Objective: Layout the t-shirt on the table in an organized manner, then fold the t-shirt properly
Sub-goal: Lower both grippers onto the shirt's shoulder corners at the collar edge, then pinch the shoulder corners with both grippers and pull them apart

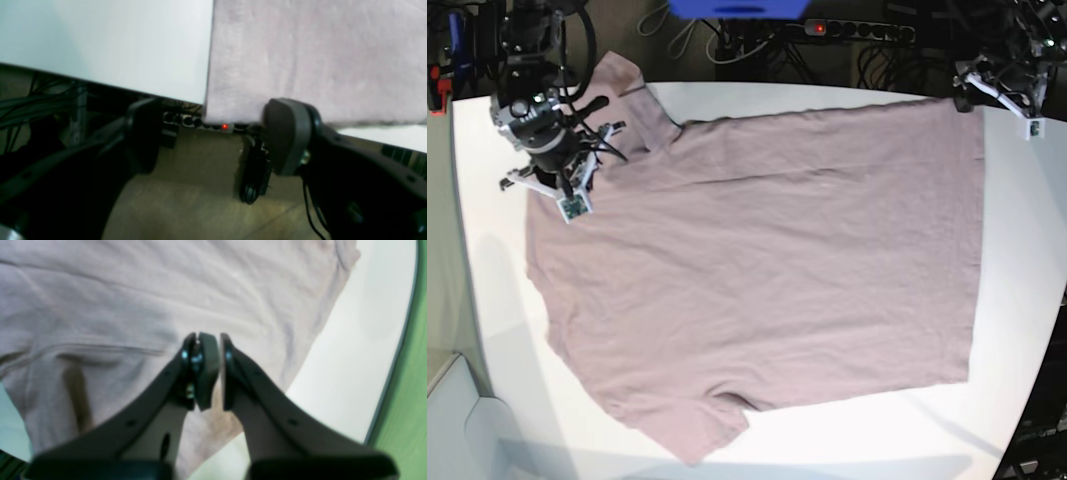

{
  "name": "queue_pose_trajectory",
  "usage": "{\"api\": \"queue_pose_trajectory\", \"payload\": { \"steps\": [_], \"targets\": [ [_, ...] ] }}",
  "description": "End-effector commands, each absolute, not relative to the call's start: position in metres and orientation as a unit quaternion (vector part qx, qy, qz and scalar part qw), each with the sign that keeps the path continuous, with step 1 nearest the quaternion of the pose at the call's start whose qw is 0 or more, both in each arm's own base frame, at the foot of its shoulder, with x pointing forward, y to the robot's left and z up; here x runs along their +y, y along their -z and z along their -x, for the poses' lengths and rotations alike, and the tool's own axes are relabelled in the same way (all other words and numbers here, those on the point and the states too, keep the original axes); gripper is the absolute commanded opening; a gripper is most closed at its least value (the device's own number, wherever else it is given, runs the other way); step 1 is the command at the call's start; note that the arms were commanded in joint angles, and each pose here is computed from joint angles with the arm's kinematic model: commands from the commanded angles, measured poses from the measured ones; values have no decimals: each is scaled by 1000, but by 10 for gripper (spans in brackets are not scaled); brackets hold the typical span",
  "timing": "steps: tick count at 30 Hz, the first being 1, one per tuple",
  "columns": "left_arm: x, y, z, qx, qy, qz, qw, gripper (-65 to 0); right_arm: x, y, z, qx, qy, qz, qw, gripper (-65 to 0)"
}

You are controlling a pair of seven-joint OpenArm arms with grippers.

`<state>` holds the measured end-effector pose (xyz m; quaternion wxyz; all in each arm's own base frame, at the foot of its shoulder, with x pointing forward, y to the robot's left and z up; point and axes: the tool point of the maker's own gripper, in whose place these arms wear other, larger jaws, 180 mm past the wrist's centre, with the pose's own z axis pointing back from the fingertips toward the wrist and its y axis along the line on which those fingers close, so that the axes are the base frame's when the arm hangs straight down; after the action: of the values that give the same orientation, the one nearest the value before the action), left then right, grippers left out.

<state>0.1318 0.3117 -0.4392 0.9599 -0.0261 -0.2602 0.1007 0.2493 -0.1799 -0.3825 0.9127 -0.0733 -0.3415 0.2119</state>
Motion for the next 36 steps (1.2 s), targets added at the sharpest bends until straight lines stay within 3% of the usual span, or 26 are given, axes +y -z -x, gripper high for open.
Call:
{"api": "queue_pose_trajectory", "payload": {
  "steps": [1, 5, 12, 17, 32, 36],
  "targets": [
    [313, 444, -121, -234, -91, 16, 968, -179, -180, 374, -255, -358, -214, 76, 906, -606],
    [312, 443, -122, -236, -88, 18, 968, -235, -180, 374, -254, -358, -214, 75, 906, -606],
    [314, 441, -132, -244, -92, 17, 965, -511, -181, 375, -253, -354, -213, 76, 907, -606],
    [314, 439, -138, -251, -93, 18, 963, -646, -180, 378, -247, -351, -214, 74, 909, -606],
    [314, 433, -155, -273, -95, 20, 957, -645, -178, 383, -230, -335, -217, 71, 914, -592],
    [322, 426, -165, -287, -107, 14, 952, -645, -177, 380, -223, -335, -220, 71, 914, -466]
  ]
}}
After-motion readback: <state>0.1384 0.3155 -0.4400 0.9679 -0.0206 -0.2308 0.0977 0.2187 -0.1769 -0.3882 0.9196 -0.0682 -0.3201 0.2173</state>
